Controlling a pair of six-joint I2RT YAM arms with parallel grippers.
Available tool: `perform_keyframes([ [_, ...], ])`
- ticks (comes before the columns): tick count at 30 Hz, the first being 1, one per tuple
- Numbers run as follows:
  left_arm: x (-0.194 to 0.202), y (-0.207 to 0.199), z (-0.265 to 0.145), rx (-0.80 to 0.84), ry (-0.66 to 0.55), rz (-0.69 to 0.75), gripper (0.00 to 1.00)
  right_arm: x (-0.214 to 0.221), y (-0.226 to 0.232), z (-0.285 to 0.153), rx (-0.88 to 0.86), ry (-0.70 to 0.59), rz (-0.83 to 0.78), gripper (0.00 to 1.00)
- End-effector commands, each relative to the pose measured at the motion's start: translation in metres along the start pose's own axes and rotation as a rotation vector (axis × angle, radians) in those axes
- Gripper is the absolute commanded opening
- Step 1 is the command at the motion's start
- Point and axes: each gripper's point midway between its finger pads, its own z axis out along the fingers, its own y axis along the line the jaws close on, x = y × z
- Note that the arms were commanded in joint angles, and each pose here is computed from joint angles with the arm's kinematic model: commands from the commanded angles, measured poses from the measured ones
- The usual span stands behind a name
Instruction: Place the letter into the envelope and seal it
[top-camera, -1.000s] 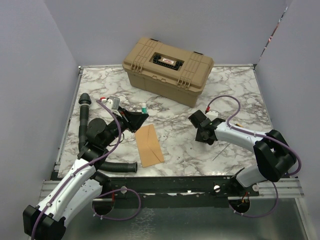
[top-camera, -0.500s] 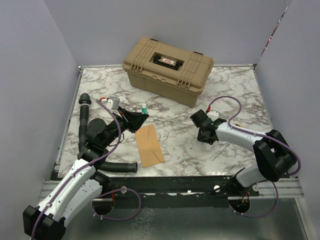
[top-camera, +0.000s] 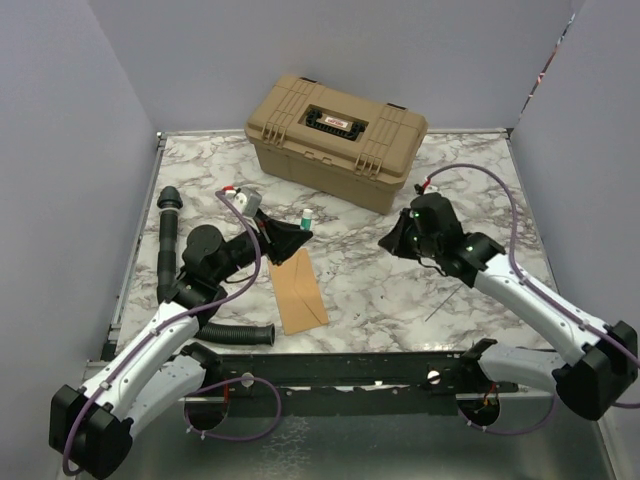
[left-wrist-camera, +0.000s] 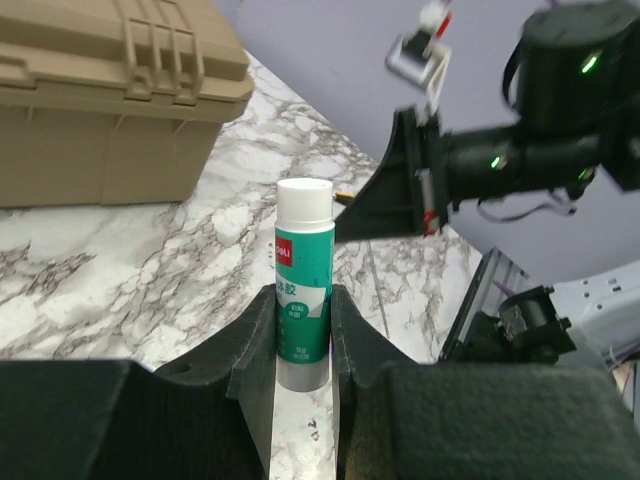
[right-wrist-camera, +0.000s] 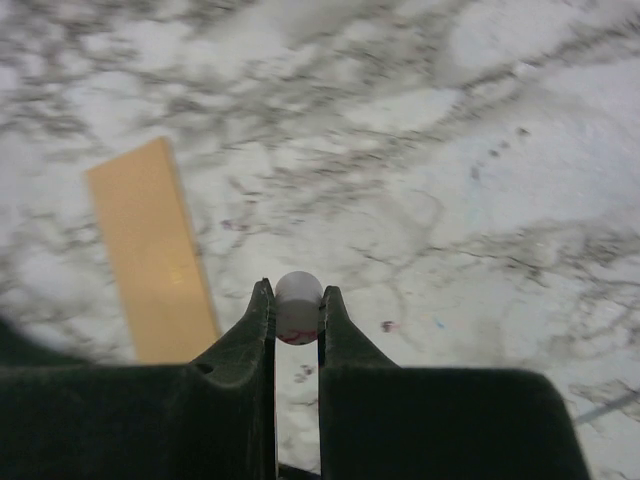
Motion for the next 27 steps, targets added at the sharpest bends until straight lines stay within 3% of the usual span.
perform_keyframes([
  [1,-0.007,-0.041,0.008,0.254,0.046,0.216,0.00,-0.031,0.085,-0.051,-0.416,-0.021,-0.102,0.00],
  [5,0.001,-0.054,0.013,0.337,0.083,0.278,0.00,-0.039,0.133,-0.084,-0.666,0.014,-0.137,0.00],
  [10,0.006,-0.062,0.018,0.372,0.123,0.263,0.00,-0.044,0.161,-0.107,-0.839,0.029,-0.113,0.00],
  [27,0.010,-0.063,0.024,0.338,0.138,0.264,0.00,-0.035,0.165,-0.112,-0.897,0.076,-0.046,0.00],
])
